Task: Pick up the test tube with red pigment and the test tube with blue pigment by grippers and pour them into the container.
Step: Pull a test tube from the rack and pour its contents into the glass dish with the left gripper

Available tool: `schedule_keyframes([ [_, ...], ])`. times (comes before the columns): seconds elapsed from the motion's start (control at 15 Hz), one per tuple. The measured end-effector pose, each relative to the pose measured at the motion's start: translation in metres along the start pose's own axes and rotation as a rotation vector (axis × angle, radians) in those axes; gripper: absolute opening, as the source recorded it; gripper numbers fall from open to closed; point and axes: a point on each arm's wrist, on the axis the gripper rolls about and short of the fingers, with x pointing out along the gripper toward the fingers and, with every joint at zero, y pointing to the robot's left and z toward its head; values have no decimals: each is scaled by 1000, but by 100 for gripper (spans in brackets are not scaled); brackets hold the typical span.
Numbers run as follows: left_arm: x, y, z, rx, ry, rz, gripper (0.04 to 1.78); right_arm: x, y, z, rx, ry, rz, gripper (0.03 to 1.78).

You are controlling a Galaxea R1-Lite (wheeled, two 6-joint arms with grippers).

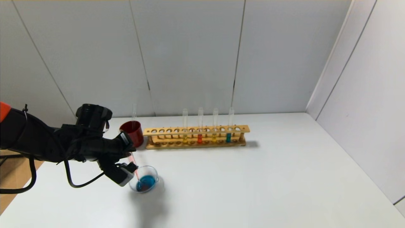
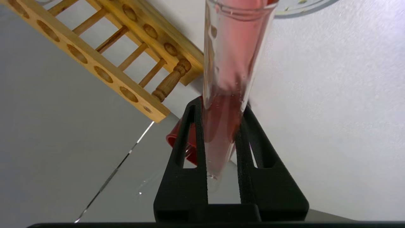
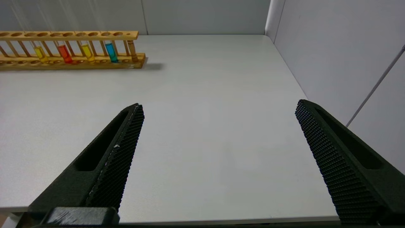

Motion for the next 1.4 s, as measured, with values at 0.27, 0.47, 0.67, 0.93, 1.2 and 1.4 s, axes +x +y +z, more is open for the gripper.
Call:
schedule_keyframes([
  [0.27, 0, 1, -1, 35, 20, 9, 31, 0, 0, 0, 0, 0, 0, 175],
  [0.47, 1, 2, 0, 57, 25, 4, 31, 0, 0, 0, 0, 0, 0, 175],
  [0.67, 0, 7, -1, 126, 67, 20, 31, 0, 0, 0, 0, 0, 0, 175],
  [0.93, 1, 9, 5, 141, 57, 24, 31, 0, 0, 0, 0, 0, 0, 175],
  [1.2, -2, 12, 9, 161, 58, 28, 31, 0, 0, 0, 0, 0, 0, 175],
  [1.4, -13, 18, 9, 246, 101, 35, 31, 0, 0, 0, 0, 0, 0, 175],
])
